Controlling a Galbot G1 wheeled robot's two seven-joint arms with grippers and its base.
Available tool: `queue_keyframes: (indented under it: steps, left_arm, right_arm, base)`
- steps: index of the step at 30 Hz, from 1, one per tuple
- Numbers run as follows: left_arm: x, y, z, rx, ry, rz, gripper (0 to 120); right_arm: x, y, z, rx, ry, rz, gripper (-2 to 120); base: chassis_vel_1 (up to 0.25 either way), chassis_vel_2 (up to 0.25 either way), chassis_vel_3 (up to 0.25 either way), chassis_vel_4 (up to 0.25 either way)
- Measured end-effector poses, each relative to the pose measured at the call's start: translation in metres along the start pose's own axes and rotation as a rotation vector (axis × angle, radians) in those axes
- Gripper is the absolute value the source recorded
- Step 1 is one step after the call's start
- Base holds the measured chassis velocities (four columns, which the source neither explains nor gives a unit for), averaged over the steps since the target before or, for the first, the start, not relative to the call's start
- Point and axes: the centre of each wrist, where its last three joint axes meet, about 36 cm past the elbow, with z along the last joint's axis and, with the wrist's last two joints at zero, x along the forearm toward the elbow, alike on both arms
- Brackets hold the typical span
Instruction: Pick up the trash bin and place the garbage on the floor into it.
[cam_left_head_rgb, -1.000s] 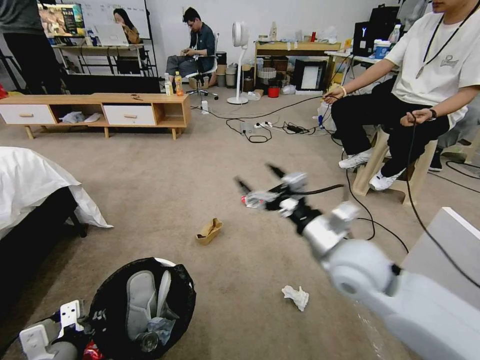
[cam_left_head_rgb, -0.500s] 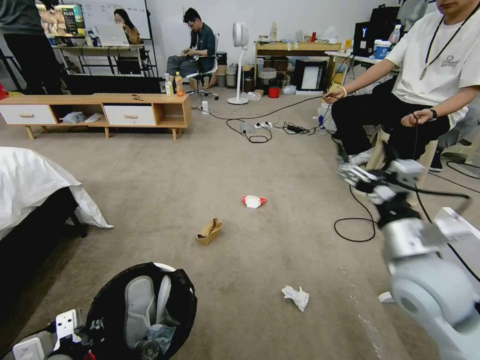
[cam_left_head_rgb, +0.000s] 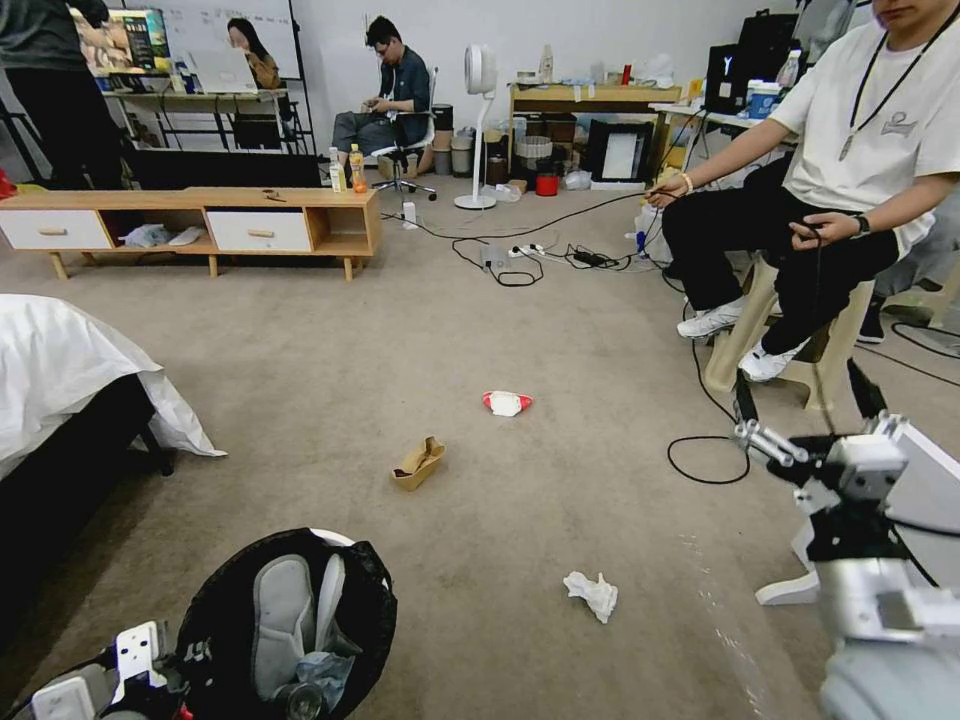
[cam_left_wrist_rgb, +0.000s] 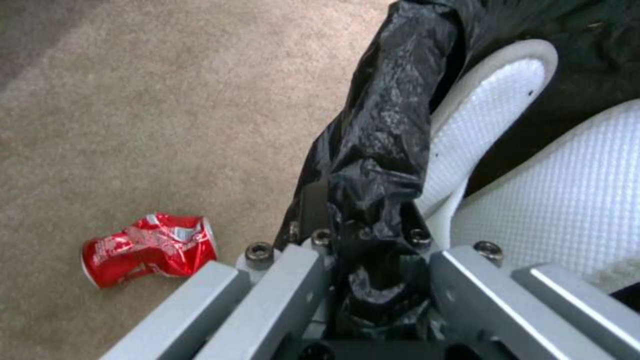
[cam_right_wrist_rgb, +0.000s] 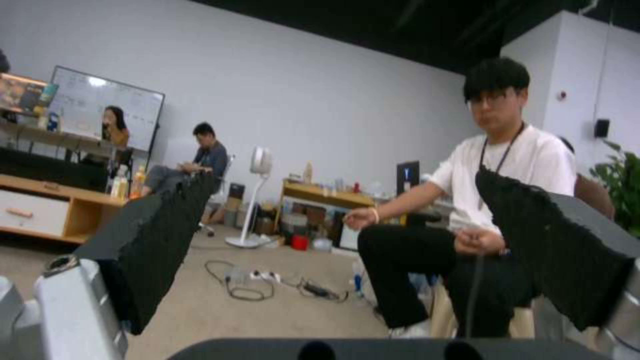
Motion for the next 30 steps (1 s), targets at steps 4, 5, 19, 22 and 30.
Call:
queue_keyframes:
  steps: [4, 5, 19, 22, 30]
  left_arm:
    - [0.001, -0.002, 0.001, 0.008, -0.002, 0.005, 1]
    - [0.001, -0.003, 0.001, 0.01, -0.004, 0.006, 1]
    - [-0.002, -0.004, 0.004, 0.021, -0.002, 0.007, 1]
    - [-0.003, -0.004, 0.004, 0.021, 0.0, 0.006, 1]
    - [-0.004, -0.004, 0.007, 0.021, 0.004, 0.004, 1]
  right_arm:
    - [0.025, 0.019, 0.011, -0.007, 0.054, 0.01, 100]
    - [0.037, 0.029, 0.016, -0.017, 0.082, 0.012, 100]
    - [0.055, 0.051, 0.023, -0.048, 0.127, 0.016, 100]
    - [0.055, 0.05, 0.026, -0.044, 0.128, 0.015, 100]
    - [0.054, 0.047, 0.03, -0.03, 0.129, 0.013, 100]
  base:
    - [0.0, 0.0, 0.0, 0.0]
    - [0.0, 0.0, 0.0, 0.0]
    - [0.0, 0.0, 0.0, 0.0]
    - [0.0, 0.0, 0.0, 0.0]
    - [0.0, 0.0, 0.0, 0.0]
